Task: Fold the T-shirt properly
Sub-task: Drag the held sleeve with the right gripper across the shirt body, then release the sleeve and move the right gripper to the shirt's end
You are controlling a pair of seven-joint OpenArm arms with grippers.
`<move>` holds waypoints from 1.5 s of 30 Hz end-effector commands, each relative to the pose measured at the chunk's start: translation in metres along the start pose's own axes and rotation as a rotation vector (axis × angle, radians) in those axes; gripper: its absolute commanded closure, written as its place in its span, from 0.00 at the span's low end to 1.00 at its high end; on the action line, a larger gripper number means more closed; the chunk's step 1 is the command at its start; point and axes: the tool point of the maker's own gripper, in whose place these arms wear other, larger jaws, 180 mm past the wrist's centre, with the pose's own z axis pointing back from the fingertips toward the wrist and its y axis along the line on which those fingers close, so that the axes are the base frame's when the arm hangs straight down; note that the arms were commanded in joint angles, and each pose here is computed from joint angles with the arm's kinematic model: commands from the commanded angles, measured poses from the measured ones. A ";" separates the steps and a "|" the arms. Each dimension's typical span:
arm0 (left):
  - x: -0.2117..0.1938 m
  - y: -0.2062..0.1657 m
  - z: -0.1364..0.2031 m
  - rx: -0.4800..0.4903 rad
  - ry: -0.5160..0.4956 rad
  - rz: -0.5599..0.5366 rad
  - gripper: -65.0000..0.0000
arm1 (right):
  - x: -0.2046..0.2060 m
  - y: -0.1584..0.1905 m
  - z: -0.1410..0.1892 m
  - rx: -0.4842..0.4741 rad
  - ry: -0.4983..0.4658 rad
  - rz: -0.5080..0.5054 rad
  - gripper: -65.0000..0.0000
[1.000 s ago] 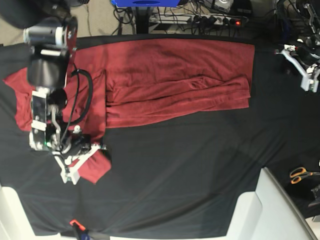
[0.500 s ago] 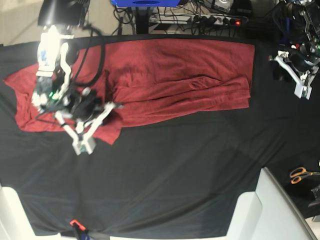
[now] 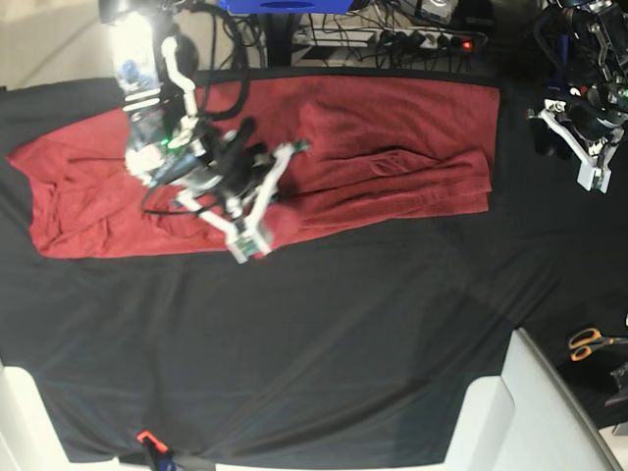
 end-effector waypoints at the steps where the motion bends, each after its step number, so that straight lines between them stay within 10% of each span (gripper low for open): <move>1: 0.011 0.007 0.005 0.013 -0.032 -0.018 0.66 | 0.014 0.007 0.002 0.019 -0.044 0.017 1.00; 45: 0.007 0.008 0.006 0.015 -0.024 -0.015 0.66 | 0.010 0.117 -0.029 0.252 0.002 0.328 1.00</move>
